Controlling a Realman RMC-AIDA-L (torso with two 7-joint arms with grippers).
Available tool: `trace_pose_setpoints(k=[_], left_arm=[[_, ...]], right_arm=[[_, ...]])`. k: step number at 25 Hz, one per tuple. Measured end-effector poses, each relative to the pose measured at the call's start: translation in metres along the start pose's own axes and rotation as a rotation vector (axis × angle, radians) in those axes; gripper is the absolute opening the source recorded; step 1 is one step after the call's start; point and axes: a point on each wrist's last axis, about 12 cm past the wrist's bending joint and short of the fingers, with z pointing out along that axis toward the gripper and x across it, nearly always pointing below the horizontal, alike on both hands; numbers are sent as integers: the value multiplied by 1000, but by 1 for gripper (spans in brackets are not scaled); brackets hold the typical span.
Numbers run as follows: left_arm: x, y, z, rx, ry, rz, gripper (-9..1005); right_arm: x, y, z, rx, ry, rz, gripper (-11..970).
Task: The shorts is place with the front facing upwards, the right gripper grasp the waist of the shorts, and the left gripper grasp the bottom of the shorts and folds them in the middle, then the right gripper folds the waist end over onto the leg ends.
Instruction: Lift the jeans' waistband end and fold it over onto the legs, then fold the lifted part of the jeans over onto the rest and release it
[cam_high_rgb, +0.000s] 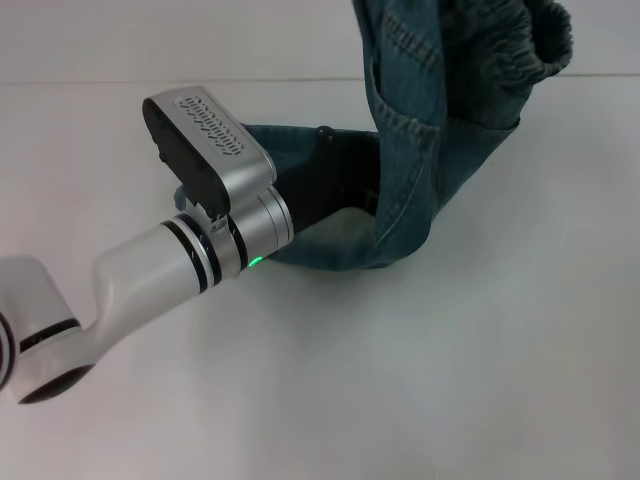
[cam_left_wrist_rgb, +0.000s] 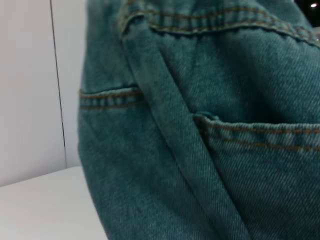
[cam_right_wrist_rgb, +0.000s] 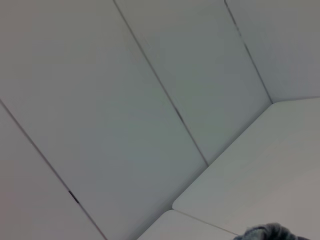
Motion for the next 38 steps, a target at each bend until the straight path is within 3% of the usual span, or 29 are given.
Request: trace_pose_setpoints(k=[15,28,38], left_arm=[[13,-14,-10,-36,-14,-22,0],[32,0,-54,-225,-88,-103,1],[53,21,-106,-484,-108,-150,0]], right_arm=[[7,-2,41,13,66,-18,81],[12,-14,49,53,54,-24,74],[22,-16,71,54,84,-30,88]])
